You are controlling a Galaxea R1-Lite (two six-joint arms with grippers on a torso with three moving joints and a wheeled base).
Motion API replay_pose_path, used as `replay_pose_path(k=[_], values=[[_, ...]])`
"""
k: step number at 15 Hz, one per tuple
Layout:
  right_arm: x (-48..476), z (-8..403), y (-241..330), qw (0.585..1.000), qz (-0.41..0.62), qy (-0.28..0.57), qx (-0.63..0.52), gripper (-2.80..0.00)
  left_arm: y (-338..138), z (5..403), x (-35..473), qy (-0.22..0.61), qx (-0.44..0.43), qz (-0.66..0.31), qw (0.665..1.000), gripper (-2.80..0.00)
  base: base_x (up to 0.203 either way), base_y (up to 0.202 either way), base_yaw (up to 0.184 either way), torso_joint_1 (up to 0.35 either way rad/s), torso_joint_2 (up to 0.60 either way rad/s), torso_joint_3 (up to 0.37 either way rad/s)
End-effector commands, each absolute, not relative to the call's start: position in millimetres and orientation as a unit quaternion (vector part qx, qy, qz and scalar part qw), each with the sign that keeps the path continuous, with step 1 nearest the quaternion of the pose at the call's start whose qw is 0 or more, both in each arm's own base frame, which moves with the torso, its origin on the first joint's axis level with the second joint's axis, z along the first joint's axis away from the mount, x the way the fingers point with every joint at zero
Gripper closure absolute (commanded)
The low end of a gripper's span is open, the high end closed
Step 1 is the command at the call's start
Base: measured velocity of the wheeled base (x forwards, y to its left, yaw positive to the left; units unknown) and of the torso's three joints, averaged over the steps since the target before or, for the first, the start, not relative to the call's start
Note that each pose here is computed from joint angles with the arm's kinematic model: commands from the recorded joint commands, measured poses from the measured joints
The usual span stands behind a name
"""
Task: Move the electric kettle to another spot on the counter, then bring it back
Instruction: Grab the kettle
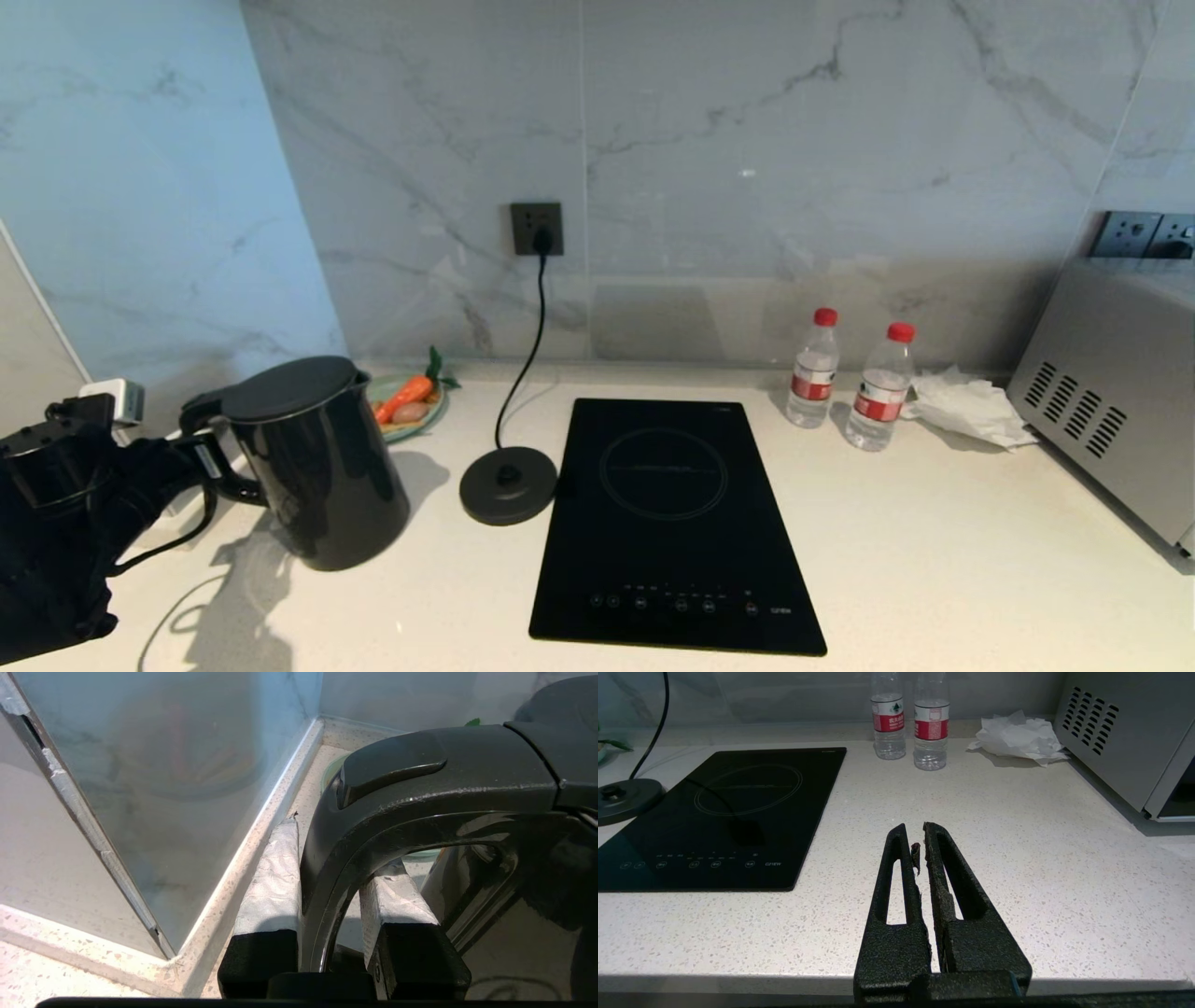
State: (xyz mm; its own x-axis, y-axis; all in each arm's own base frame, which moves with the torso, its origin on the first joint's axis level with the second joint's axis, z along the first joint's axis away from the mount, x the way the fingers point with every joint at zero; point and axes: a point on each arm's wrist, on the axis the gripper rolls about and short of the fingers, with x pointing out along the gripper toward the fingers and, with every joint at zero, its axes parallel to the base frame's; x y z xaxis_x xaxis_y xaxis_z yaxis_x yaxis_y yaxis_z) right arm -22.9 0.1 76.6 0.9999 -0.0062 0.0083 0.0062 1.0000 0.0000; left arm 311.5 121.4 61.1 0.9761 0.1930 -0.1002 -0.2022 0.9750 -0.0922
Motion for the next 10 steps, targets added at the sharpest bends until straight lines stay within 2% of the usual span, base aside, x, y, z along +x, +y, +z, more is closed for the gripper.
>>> replay_pose_path(k=[1, 5, 8, 10], values=[[-22.9, 76.6, 0.1, 1.0, -0.003, -0.004, 0.0, 0.0, 120.5, 73.0, 308.5, 0.026, -0.046, 0.099, 0.994, 0.0, 0.0, 0.0, 0.0, 0.0, 0.0, 0.0], [-22.9, 76.6, 0.0, 1.0, -0.002, -0.004, 0.0, 0.0, 110.2, 85.2, 287.8, 0.027, -0.046, 0.101, 0.993, 0.0, 0.0, 0.0, 0.0, 0.0, 0.0, 0.0], [-22.9, 76.5, 0.1, 1.0, -0.003, -0.004, 0.0, 0.0, 102.4, 82.4, 276.9, 0.042, -0.045, 0.176, 0.982, 0.0, 0.0, 0.0, 0.0, 0.0, 0.0, 0.0], [-22.9, 76.7, 0.1, 1.0, -0.003, -0.005, 0.0, 0.0, 97.1, 72.4, 267.8, 0.071, -0.049, 0.183, 0.979, 0.0, 0.0, 0.0, 0.0, 0.0, 0.0, 0.0]])
